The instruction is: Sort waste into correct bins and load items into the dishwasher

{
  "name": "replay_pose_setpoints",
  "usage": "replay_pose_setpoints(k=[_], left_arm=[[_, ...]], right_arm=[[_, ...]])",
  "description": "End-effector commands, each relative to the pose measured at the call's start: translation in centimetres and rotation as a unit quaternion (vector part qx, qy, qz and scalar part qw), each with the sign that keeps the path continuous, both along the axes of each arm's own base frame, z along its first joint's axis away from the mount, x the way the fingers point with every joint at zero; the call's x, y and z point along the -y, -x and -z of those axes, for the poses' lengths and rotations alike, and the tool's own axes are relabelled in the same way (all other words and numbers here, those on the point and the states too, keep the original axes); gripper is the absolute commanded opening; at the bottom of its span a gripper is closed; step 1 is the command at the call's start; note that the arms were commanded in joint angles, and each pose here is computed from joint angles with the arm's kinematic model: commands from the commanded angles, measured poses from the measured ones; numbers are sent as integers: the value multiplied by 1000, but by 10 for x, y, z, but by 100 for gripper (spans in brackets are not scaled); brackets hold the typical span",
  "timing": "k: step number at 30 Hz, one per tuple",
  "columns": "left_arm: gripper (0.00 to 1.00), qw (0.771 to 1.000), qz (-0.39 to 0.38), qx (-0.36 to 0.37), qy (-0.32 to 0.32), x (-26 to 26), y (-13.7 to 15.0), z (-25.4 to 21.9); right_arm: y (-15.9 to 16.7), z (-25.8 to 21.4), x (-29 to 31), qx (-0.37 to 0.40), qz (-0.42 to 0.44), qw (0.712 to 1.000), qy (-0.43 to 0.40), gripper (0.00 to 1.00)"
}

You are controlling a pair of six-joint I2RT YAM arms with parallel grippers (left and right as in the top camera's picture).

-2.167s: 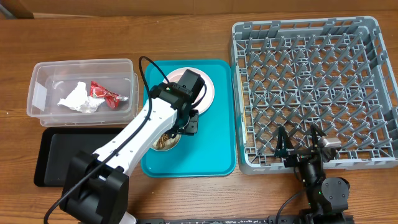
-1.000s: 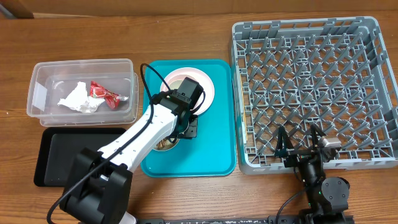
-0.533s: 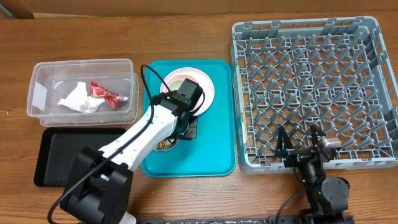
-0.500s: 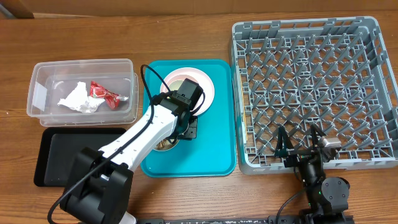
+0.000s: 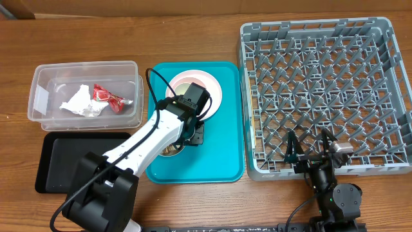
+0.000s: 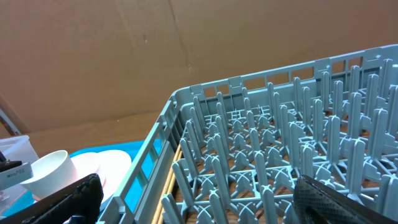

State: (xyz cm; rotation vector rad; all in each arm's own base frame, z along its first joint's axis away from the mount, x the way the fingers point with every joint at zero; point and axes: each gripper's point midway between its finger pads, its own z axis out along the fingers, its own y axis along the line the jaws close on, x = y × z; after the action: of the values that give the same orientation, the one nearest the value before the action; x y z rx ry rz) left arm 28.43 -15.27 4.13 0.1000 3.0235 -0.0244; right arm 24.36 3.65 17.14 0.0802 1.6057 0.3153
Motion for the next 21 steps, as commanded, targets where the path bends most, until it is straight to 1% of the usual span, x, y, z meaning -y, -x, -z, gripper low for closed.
replay_pose_setpoints(k=[1,15,21], left_arm=[[31,1000,-5,-3,-10,-3,1,6],[29,1000,-7,-2,-11,-4,3,11],[25,1000,-7,-2,-12,-4,3,11]], right_arm=[[0,2,1,2,3,1000,-1,100],[0,2,1,2,3,1000,-1,100],[0,2,1,1,3,1000,-1,100]])
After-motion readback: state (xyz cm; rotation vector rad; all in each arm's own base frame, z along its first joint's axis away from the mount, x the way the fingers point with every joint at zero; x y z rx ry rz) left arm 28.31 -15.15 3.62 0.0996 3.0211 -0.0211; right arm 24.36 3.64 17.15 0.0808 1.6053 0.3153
